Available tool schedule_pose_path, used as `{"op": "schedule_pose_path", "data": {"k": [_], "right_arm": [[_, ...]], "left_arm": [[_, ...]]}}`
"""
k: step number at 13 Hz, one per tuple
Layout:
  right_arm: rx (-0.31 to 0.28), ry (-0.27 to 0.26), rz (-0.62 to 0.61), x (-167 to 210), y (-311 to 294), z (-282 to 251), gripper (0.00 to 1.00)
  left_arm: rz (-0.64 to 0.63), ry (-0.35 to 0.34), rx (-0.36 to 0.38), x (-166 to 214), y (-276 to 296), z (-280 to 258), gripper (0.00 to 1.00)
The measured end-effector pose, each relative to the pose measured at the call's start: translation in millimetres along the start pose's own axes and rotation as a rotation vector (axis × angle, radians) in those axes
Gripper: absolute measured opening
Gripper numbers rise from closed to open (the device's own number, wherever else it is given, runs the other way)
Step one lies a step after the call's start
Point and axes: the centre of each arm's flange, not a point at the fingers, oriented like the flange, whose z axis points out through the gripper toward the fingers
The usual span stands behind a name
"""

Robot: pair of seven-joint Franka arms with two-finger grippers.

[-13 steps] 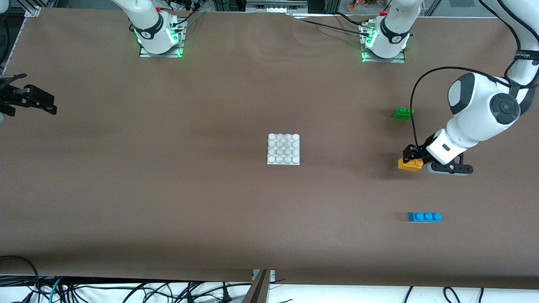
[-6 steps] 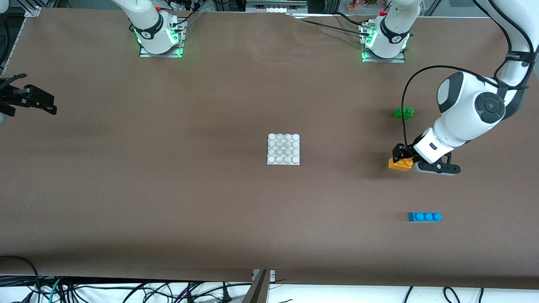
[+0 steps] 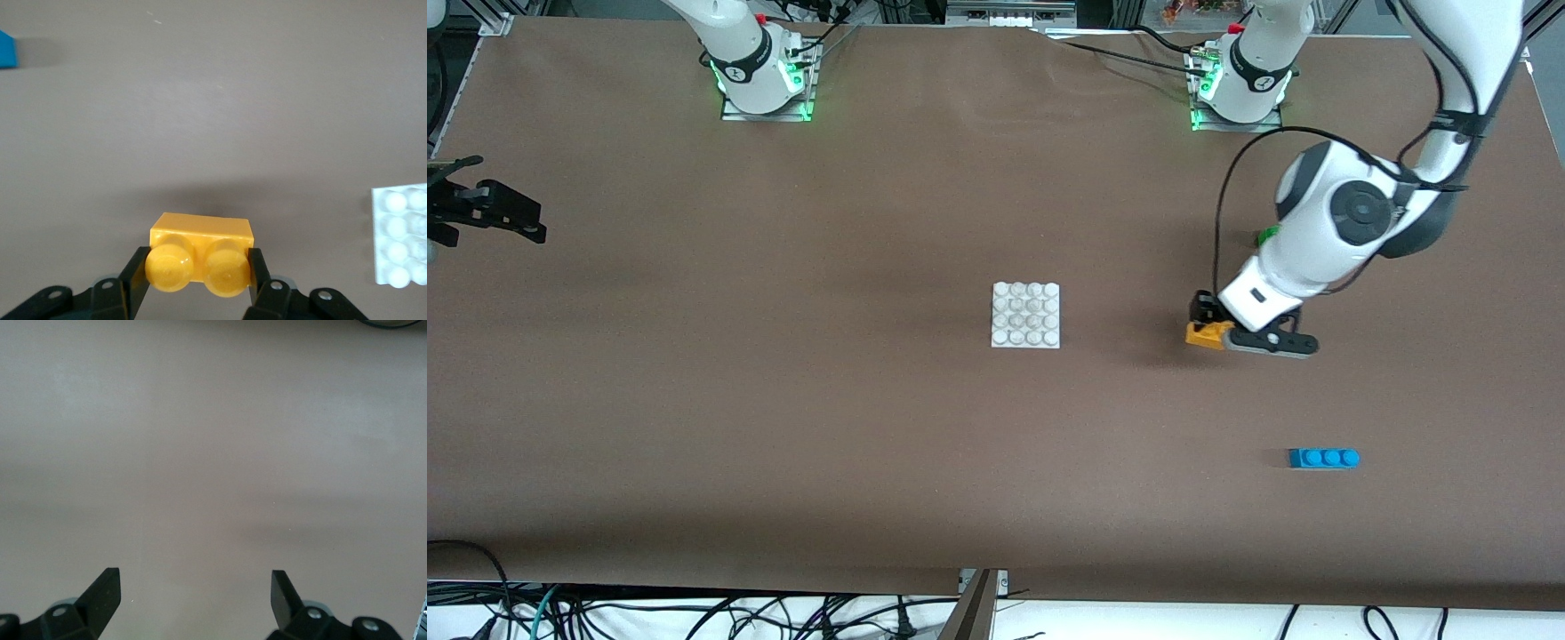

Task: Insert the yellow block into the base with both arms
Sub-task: 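Lift the yellow block and carry it toward the white base plate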

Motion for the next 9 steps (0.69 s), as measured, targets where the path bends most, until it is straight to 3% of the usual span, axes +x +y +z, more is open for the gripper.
{"op": "schedule_pose_path", "data": {"k": [4,9], "right_arm": [[0.0,0.0,0.0,0,0,0,1.0],[0.0,0.0,0.0,0,0,0,1.0]], "left_arm": [[-0.052,-0.044,-0.065,-23,70,-3,0.63],[-0.128,-0.07,-0.049,-62,164,9,0.63]]}}
